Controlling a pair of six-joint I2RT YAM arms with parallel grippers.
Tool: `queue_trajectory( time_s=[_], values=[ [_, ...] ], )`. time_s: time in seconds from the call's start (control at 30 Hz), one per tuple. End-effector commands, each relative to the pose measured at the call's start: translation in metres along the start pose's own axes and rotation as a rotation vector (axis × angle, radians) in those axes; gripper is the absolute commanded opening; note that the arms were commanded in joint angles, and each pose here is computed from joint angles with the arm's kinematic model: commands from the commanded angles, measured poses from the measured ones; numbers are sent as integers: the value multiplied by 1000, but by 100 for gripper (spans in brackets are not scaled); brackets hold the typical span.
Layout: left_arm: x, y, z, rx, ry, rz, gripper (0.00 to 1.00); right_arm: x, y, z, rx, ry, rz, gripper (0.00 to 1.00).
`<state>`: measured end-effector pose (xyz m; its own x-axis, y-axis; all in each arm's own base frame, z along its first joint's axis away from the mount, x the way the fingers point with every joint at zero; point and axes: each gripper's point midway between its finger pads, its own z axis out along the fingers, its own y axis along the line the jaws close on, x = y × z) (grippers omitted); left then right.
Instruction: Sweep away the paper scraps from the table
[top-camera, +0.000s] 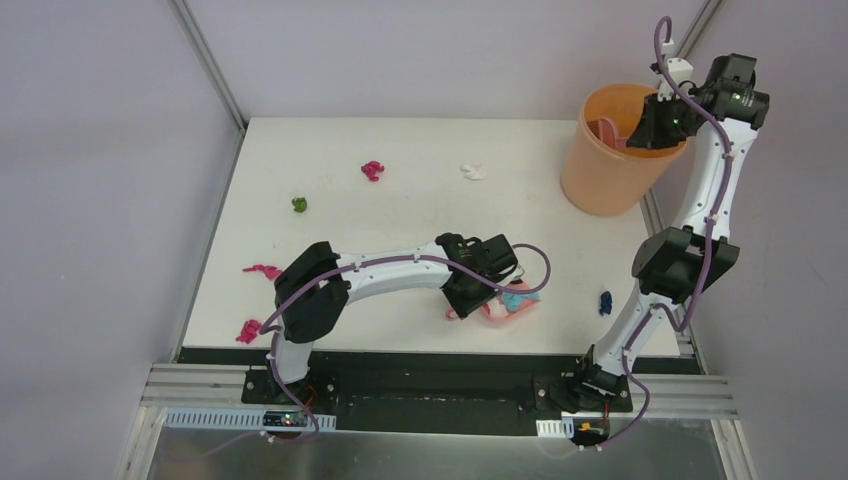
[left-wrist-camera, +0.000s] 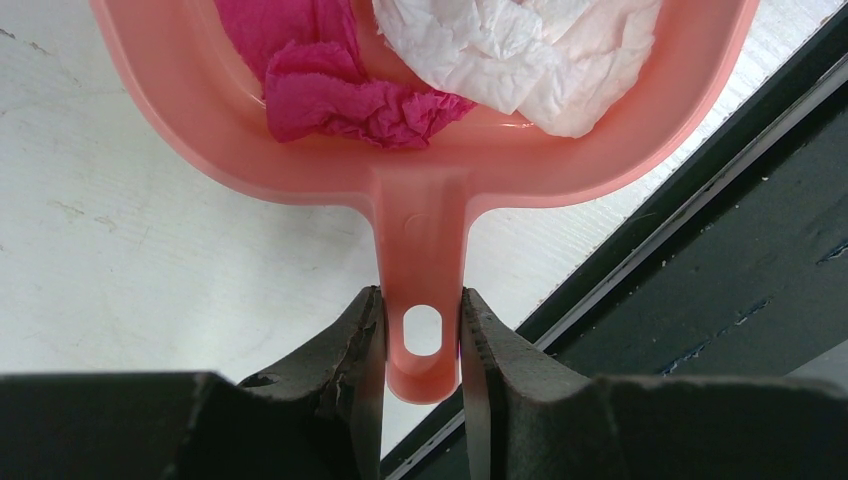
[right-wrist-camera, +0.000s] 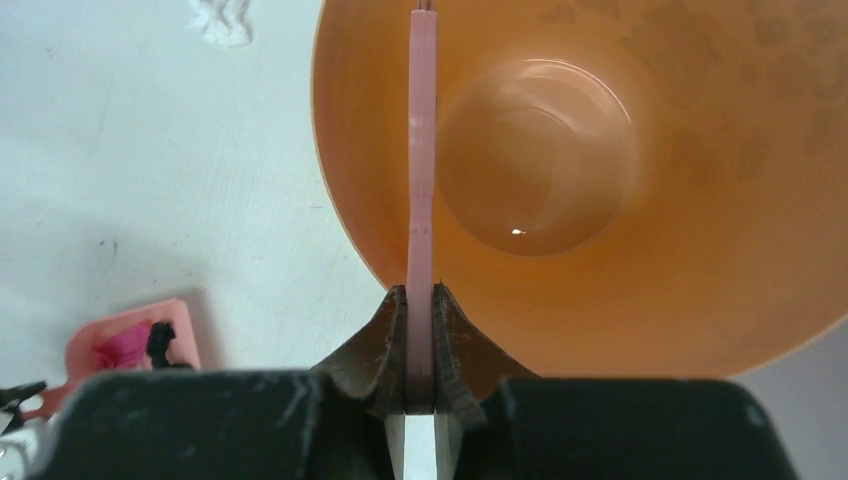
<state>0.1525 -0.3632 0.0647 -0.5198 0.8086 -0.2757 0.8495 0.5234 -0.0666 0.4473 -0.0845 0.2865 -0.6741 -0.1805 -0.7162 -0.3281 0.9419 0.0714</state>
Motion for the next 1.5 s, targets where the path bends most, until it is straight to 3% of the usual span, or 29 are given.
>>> queue_trajectory(
  time_s=[0.0,0.2,0.33,0.57,0.67,0.77,1.1,1.33,1.47],
  values=[
    [-12,-4,-8,0,-56,-8,0,5,42,-23,-137,20,-32,0],
    [-13,9,-26,-64,-90,4,0,18,86,-46,-229,67,-62,0],
    [-14,16,-41,-105,-111,2,0,17,102,-61,-196,42,-96,0],
    [-26,23,-93,-149,-213,0,0,-45,63,-140,271,-259,-140,0],
    [-33,27,-118,-171,-266,-5,0,-61,70,-189,387,-403,-155,0],
    [-43,31,-146,-200,-326,-9,0,-49,102,-228,383,-471,-181,0],
    [-90,50,-203,-336,-425,-18,0,95,189,-259,265,-301,-136,0],
    [-147,43,-206,-318,-499,-40,0,160,197,-244,263,-143,-50,0],
    [-178,48,-203,-308,-571,-64,0,181,204,-217,168,-55,15,0]
  ],
)
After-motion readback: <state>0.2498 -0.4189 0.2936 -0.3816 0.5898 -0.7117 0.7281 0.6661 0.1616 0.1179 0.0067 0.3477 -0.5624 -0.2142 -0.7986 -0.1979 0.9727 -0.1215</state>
